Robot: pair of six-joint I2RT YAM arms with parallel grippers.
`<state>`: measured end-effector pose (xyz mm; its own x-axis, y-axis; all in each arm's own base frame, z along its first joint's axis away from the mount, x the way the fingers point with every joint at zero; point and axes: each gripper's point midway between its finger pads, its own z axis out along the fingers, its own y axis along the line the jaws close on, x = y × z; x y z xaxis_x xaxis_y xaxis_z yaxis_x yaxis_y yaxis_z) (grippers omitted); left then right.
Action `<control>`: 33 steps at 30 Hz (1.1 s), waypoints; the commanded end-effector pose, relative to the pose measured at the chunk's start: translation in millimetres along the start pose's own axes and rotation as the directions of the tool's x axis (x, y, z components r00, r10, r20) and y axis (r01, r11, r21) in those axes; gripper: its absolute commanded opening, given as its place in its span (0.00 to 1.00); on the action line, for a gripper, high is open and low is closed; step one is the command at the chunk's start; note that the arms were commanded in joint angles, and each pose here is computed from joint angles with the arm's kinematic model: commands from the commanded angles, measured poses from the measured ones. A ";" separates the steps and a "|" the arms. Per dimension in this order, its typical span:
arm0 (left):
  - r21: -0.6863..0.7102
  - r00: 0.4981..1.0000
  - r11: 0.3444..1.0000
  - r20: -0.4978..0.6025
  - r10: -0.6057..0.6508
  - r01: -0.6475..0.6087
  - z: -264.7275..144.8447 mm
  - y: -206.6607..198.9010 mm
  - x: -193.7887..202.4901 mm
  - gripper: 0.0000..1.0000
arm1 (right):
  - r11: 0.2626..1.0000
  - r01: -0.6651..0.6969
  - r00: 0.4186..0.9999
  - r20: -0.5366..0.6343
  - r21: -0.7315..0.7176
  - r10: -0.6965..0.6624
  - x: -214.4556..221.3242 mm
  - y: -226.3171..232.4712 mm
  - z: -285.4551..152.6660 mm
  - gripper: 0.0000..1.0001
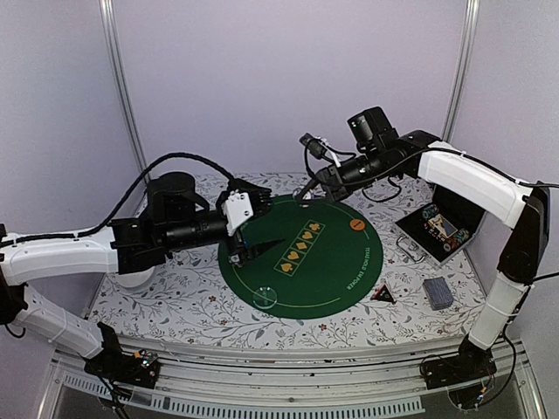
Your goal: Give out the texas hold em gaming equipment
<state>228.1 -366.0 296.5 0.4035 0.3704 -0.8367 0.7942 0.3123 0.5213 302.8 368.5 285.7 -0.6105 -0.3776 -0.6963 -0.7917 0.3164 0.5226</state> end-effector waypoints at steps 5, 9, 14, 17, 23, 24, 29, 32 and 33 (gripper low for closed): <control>-0.110 0.998 0.992 -0.015 0.054 -0.056 17.2 8.4 2.4 0.90 | 0.981 0.041 0.998 -0.029 -0.191 -0.047 10.0 60.7 20.7 0.02; -0.108 0.998 0.993 -0.022 0.053 -0.055 21.8 7.0 6.2 0.84 | 0.974 0.028 0.998 -0.048 -0.226 -0.040 17.3 67.6 30.1 0.02; -0.111 0.999 0.993 -0.021 0.047 -0.049 27.0 7.6 6.4 0.78 | 0.967 0.023 0.997 -0.062 -0.252 -0.040 21.2 74.9 38.9 0.02; -0.099 0.999 0.994 -0.013 0.052 -0.053 28.5 4.8 6.0 0.72 | 0.969 0.024 0.998 -0.056 -0.247 -0.039 19.6 74.7 38.0 0.02; -0.086 0.998 0.994 0.020 0.067 -0.065 26.3 -0.4 -0.6 0.66 | 0.972 0.004 0.998 -0.063 -0.237 -0.020 20.9 70.1 42.7 0.02; -0.090 0.997 0.994 0.028 0.070 -0.068 25.3 -0.3 -2.5 0.65 | 0.972 0.001 0.998 -0.063 -0.237 -0.017 21.0 69.5 43.4 0.02; -0.065 0.995 0.995 0.067 0.079 -0.074 20.4 -8.0 -8.3 0.63 | 0.973 -0.010 0.998 -0.062 -0.229 -0.004 19.2 65.9 46.6 0.02; -0.080 0.997 0.996 0.056 0.051 -0.047 18.7 -5.1 -8.3 0.76 | 0.989 -0.027 0.998 -0.054 -0.144 0.019 19.3 48.0 44.2 0.02; -0.094 0.999 0.995 0.045 0.025 -0.020 16.7 -1.3 -7.5 0.85 | 0.994 -0.051 0.998 -0.048 -0.096 0.047 20.5 30.8 36.9 0.02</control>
<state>237.8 -387.0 286.1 0.4616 0.3768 -0.8031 0.7322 0.3493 0.5847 243.0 417.0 277.7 -0.6200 -0.4402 -0.6495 -0.7651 0.1556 0.6249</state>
